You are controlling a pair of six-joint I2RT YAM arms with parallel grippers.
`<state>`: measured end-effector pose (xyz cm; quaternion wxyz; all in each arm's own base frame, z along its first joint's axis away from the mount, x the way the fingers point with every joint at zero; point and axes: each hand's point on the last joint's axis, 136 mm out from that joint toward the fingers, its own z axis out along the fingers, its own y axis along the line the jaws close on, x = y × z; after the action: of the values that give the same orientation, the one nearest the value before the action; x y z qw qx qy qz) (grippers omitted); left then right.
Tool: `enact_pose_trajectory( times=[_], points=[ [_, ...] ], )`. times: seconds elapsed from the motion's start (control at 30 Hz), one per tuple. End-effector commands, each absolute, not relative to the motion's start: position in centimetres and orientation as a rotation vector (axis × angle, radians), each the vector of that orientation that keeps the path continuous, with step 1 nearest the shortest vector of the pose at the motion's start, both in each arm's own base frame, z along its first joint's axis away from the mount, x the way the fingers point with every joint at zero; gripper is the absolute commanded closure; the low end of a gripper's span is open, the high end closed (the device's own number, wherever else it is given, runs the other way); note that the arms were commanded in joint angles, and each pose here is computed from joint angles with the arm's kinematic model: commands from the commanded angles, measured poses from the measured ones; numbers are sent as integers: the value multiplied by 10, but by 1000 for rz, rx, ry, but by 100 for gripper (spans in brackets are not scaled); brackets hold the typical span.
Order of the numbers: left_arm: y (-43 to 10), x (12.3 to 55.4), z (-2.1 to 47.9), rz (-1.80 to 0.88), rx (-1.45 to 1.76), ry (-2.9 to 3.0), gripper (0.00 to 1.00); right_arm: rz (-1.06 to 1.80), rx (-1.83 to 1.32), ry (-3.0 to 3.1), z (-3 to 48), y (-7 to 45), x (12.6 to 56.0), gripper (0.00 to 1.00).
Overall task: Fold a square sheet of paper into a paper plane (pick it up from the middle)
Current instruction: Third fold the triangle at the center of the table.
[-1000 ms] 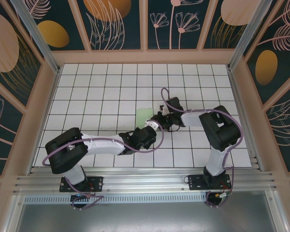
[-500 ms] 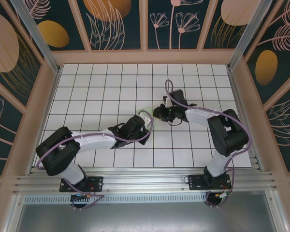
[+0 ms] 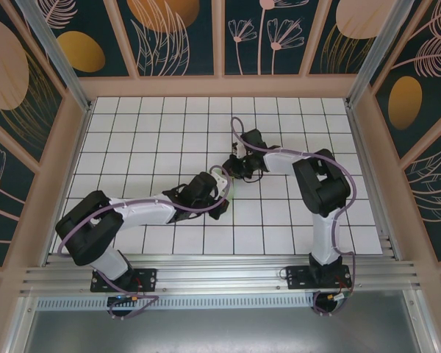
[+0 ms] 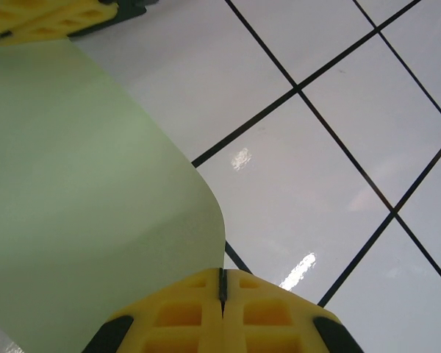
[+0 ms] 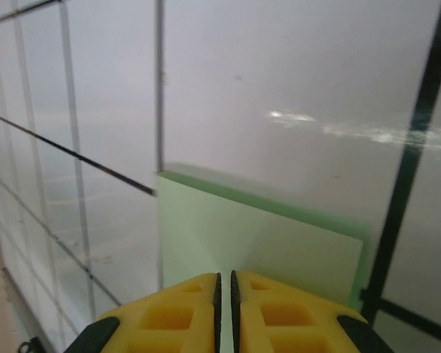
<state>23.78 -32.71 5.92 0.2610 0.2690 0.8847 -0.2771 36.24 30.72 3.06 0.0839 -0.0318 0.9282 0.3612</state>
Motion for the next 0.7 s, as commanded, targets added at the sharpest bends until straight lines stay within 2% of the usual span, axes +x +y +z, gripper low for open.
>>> enact_pose_trajectory(
  times=[0.0, 0.67],
  points=[
    [-329, 244, 63, -781, 733, 2398, 100, 956, -170, 2832, 16, 302, 360, 85],
    [-308, 276, 44, -745, 680, 2455, 100, 864, -198, 2887, -6, 292, 352, 85]
  ],
)
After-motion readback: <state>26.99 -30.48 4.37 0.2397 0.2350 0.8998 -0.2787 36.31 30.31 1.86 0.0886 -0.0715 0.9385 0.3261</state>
